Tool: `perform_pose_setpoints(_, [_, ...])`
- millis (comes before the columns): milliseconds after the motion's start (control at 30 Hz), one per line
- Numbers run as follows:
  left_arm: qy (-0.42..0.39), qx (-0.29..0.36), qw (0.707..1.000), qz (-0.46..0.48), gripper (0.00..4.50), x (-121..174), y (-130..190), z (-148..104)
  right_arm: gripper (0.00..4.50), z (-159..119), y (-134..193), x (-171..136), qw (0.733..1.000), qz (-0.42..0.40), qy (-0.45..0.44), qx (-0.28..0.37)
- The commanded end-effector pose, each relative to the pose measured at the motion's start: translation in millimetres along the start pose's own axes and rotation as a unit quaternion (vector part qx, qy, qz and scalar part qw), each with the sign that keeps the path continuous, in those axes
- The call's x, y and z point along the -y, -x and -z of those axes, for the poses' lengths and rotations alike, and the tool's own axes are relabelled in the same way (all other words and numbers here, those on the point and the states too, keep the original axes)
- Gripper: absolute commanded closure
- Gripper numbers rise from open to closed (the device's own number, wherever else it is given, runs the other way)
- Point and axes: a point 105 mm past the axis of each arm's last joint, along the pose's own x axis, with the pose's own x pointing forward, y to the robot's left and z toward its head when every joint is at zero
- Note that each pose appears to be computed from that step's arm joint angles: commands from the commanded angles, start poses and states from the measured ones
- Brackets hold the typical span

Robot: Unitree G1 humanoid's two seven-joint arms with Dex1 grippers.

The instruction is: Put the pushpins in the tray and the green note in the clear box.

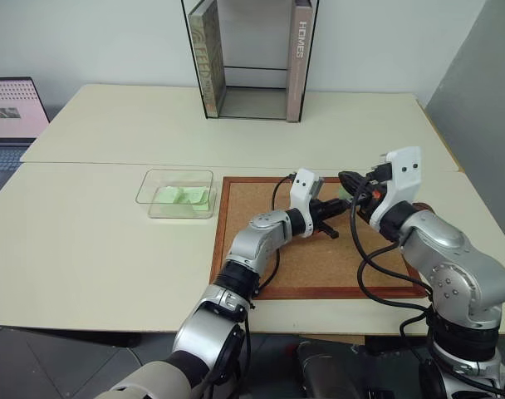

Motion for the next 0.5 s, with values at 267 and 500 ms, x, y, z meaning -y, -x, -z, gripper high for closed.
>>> perform_pose_setpoints(267, [-0.076,-0.005,0.997,-0.008,4.47,2.0,-0.8,-13.3,4.50,-5.1,53.4,69.2,0.990,0.134,0.044,-0.028])
perform_pose_setpoints(500, [-0.111,0.001,0.994,-0.020,4.47,-1.7,16.8,-21.6,4.50,43.9,76.3,108.0,0.975,0.183,0.035,-0.121])
